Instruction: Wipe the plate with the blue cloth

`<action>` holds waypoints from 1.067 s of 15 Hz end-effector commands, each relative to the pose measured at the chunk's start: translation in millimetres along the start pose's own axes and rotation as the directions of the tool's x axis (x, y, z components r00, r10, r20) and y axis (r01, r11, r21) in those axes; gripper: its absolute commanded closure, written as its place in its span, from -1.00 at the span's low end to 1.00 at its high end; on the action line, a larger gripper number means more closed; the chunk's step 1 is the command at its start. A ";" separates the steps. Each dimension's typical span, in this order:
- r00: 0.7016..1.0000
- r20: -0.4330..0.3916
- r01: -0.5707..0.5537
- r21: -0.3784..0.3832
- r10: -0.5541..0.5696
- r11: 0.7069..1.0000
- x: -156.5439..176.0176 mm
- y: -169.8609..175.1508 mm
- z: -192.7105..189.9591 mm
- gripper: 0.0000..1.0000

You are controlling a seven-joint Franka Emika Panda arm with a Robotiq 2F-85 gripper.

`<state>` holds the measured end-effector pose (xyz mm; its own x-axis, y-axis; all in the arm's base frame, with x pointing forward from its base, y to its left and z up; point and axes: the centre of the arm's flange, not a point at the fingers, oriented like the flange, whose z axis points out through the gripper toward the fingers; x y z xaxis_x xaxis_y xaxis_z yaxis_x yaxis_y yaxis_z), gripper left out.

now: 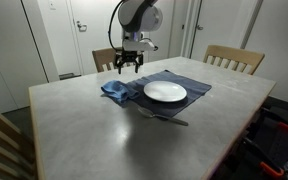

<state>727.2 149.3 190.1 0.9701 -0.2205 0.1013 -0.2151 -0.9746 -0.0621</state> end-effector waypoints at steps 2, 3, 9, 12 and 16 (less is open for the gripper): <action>1.000 0.000 0.000 0.000 0.000 1.000 0.0 0.0 0.0 -1.00; 1.000 0.000 0.000 0.000 0.000 1.000 0.0 0.0 0.0 -1.00; 1.000 0.000 0.000 0.000 0.000 1.000 0.0 0.0 0.0 -1.00; 1.000 0.000 0.000 0.000 0.000 1.000 0.0 0.0 0.0 -1.00; 1.000 -0.002 0.005 0.005 -0.005 1.000 -3.1 -1.6 -0.1 -1.00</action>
<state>727.2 149.5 190.1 0.9702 -0.2202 0.1012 -0.2147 -0.9747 -0.0623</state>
